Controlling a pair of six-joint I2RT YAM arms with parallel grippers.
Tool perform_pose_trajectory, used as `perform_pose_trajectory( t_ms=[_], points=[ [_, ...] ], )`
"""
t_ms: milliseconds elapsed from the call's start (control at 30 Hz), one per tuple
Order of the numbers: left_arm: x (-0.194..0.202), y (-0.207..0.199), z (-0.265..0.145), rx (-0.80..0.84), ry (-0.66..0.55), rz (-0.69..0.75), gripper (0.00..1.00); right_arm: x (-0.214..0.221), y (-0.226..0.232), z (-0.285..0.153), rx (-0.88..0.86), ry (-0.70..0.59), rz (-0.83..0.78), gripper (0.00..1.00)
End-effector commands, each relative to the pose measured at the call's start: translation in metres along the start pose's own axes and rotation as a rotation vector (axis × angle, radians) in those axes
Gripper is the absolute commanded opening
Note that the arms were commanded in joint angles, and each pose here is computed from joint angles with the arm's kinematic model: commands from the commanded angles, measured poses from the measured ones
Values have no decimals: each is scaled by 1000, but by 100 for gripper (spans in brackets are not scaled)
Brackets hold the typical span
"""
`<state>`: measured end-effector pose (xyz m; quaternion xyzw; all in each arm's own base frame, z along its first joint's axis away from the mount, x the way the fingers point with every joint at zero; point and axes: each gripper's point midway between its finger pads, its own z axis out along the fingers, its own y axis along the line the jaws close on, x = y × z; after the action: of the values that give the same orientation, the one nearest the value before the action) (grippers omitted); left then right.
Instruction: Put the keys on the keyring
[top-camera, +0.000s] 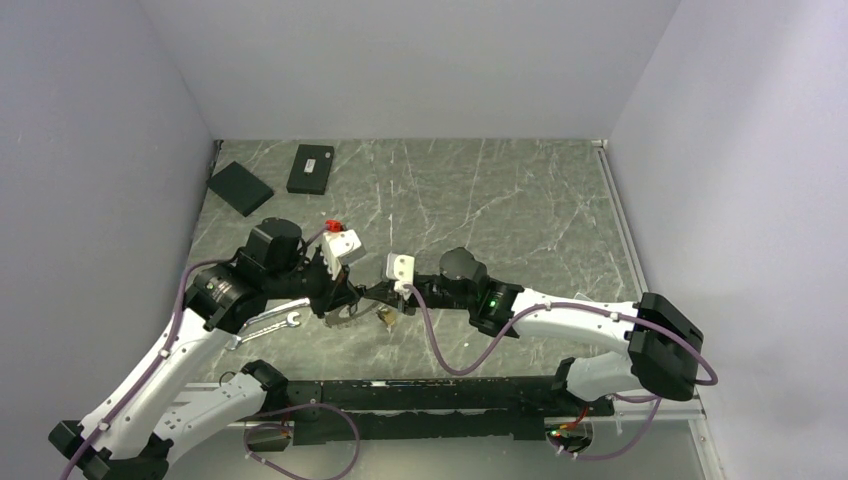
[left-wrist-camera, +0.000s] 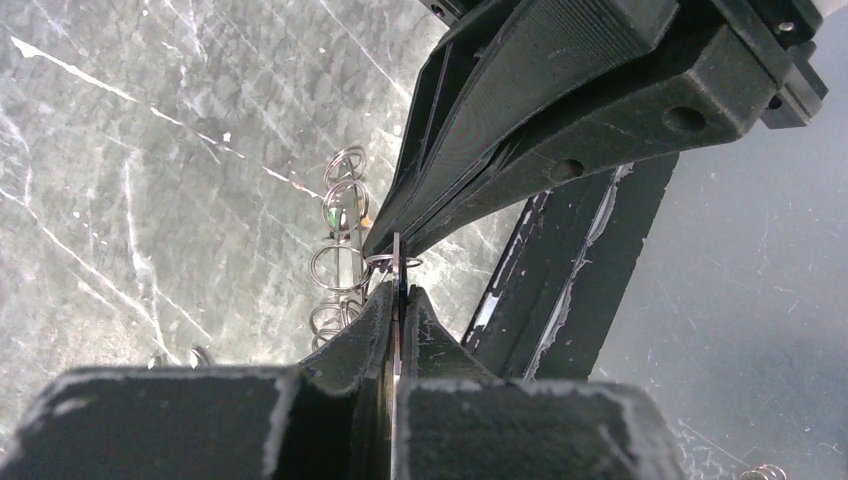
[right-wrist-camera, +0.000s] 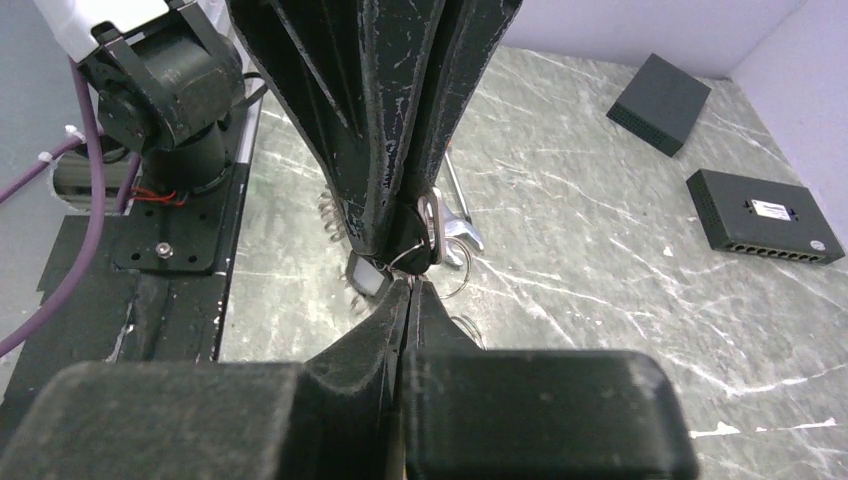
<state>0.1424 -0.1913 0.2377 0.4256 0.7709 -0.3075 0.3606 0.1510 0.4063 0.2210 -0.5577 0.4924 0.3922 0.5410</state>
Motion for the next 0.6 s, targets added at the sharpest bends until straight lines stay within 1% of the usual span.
perform_pose_trajectory(
  t_ms=[0,367,567],
  points=[
    [-22,-6,-5,24,-97,61,0,-34,-6,2,5,-95,-40,0],
    [-23,1,-26,-83,-118,51,0,-37,-21,-18,114,-121,12,0],
    [-15,0,-29,-97,-105,33,0,-41,-23,-26,114,-137,22,0]
  ],
)
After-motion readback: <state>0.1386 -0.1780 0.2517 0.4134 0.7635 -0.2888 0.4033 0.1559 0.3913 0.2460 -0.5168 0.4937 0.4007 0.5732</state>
